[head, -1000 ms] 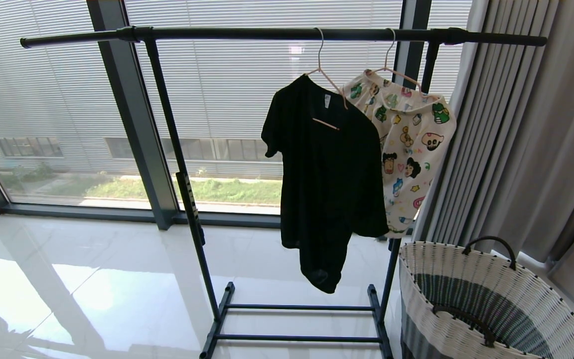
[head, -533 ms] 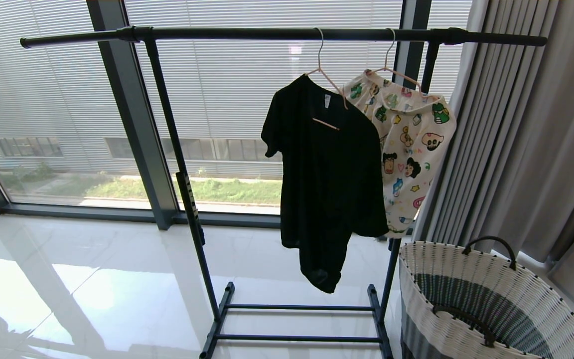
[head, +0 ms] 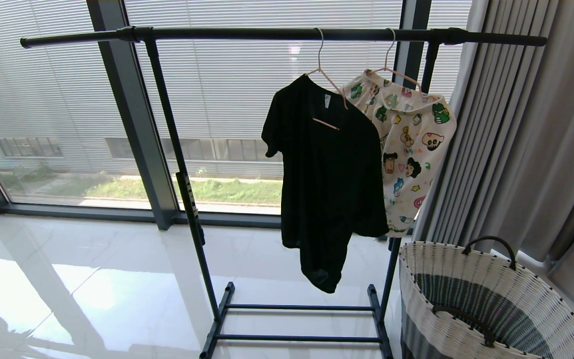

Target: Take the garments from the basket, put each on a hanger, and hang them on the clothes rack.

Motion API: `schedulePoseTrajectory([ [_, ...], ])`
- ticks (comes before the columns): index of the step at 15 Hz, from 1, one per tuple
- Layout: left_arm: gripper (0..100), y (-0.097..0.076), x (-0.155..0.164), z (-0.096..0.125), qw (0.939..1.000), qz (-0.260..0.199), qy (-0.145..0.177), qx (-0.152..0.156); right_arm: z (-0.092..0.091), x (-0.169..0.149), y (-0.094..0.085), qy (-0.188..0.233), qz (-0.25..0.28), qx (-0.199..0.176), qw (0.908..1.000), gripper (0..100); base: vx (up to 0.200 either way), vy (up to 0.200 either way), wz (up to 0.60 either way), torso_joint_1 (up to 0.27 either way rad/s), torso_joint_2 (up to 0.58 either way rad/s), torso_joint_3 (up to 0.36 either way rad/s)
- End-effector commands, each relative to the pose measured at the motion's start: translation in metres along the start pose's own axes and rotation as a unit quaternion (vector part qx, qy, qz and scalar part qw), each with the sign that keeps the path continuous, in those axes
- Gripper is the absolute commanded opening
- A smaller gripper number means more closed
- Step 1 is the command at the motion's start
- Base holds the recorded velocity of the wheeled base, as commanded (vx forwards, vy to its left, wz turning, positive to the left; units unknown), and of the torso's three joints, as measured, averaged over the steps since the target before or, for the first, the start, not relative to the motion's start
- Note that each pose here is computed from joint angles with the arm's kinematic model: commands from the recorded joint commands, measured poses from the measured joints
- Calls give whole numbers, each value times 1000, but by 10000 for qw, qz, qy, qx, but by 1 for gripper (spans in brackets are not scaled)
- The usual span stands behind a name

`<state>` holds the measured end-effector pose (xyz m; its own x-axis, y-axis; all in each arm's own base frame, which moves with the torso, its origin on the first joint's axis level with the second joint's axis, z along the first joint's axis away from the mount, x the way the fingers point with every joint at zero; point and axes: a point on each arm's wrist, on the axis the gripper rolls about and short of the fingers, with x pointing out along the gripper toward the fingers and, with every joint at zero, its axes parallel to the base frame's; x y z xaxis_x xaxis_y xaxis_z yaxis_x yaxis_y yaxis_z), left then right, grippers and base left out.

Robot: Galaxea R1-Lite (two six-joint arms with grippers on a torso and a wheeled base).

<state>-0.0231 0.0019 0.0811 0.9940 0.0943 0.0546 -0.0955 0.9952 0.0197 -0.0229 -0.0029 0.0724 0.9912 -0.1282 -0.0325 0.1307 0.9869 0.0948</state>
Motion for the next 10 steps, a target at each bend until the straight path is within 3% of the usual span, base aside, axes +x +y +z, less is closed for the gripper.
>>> schedulePoseTrajectory([
  [1,100,0,1,-5,9996,-32,288,-52,0,0,0,-10,-1,-4,10000,100,0,0,0,0,0,0],
  [4,100,0,0,-5,9995,-12,228,-218,0,0,0,-10,-1,-4,10000,100,0,0,0,0,0,0],
  [10,100,0,0,-5,9995,-4,228,-233,0,0,0,-10,7,4,10000,100,0,0,0,0,0,0],
])
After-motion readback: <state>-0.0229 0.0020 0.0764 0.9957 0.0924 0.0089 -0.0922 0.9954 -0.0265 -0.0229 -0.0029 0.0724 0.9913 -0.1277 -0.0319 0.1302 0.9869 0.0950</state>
